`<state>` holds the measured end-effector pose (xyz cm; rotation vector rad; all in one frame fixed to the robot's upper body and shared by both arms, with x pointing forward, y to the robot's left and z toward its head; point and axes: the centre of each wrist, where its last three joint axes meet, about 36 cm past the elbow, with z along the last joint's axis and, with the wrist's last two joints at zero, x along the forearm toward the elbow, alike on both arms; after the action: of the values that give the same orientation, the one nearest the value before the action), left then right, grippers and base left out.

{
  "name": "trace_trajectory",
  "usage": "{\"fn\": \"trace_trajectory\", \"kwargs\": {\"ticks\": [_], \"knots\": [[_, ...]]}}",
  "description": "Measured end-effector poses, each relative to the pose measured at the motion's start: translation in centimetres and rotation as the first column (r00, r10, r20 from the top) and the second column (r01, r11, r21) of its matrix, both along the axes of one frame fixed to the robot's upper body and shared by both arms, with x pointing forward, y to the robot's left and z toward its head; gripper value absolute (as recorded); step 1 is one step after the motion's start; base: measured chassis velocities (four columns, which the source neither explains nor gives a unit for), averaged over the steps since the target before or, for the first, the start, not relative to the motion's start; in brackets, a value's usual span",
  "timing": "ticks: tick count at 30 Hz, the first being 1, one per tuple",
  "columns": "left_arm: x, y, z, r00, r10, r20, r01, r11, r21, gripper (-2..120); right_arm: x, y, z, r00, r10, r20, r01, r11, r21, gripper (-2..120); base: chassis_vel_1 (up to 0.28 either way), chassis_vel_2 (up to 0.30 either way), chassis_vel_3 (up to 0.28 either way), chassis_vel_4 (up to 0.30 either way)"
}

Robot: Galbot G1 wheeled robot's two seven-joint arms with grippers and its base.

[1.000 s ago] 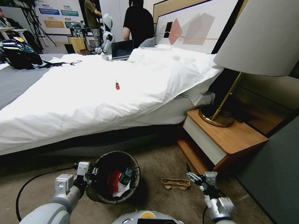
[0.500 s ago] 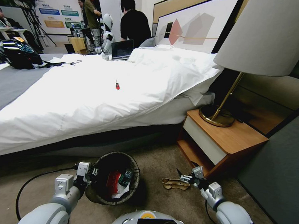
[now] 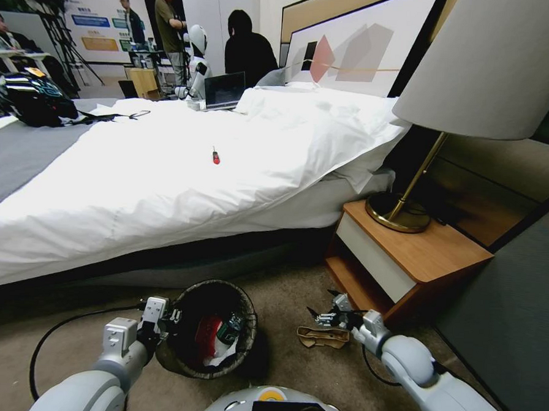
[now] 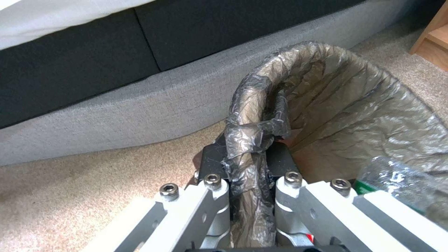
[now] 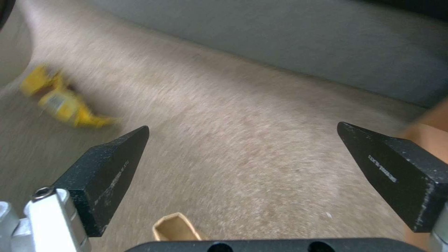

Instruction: Pick up the trash bin, then pick up the garbage from the floor and place it into the trash bin.

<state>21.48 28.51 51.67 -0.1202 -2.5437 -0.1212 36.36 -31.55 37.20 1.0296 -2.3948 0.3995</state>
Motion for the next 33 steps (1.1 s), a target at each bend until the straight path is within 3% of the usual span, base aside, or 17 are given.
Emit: {"fn": "trace_trajectory", "kwargs": {"ticks": [6,10,26,33], "knots": [[0.0,-0.2,-0.1,1.000,0.008,0.002,-0.008,1.000,-0.013,6,2.2,-1.7,-1.5,0.986,0.147,-0.082,-0.150,0.988,-0.034,100,0.000,0.000,0.000,0.000],[0.0,-0.3,-0.1,1.000,0.012,0.004,-0.012,1.000,-0.015,6,2.7,-2.1,-2.7,0.975,0.189,-0.112,-0.197,0.979,-0.060,100,0.000,0.000,0.000,0.000],[-0.1,-0.3,-0.2,1.000,0.022,0.003,-0.022,1.000,-0.012,6,4.8,-2.3,-5.0,0.950,0.241,-0.200,-0.264,0.959,-0.100,100,0.000,0.000,0.000,0.000],[0.0,-0.5,-0.2,1.000,0.019,0.010,-0.019,1.000,-0.012,6,5.0,-3.1,-7.6,0.935,0.223,-0.275,-0.262,0.958,-0.117,100,0.000,0.000,0.000,0.000]]}}
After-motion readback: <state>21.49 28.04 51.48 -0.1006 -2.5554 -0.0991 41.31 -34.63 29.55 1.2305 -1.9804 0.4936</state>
